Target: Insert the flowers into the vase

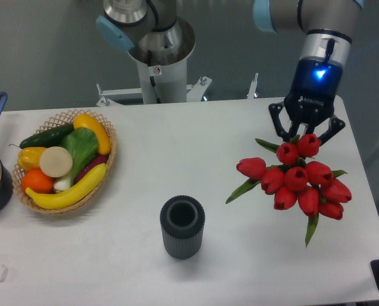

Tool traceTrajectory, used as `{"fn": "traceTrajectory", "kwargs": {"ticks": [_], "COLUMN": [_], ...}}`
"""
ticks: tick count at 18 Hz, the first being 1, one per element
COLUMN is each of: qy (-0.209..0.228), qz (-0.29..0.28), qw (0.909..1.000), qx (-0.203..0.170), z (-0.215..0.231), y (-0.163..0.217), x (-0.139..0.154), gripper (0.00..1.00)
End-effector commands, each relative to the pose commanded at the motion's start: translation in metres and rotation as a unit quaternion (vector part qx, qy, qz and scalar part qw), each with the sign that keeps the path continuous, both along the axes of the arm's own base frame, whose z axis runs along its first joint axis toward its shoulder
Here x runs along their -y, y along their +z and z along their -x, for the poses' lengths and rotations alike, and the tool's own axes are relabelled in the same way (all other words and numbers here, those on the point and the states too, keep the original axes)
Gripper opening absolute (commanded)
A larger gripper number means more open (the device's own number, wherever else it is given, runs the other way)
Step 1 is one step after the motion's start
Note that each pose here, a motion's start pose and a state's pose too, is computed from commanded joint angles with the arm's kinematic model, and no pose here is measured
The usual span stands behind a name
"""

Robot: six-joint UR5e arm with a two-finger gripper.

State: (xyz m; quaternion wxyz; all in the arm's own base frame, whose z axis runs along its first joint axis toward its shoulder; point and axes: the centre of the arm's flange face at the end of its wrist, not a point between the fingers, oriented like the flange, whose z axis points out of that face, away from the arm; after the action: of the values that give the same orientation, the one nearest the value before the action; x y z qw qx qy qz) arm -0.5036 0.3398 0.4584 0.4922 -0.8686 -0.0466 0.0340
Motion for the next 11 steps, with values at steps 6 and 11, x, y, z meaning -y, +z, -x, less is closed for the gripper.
{"fn": "traceTrajectory", "kwargs": {"ticks": [6, 11], "qy": [0.001, -0.001], "qz": [-0.001, -0.002], "qw": [1.0, 1.0], "qx": [-0.001, 0.0], "z": [-0.0003, -0.0024], "y": [-0.0002, 0.0008], "x": [-0.0008, -0.0031], "gripper": [0.22, 0.22]}}
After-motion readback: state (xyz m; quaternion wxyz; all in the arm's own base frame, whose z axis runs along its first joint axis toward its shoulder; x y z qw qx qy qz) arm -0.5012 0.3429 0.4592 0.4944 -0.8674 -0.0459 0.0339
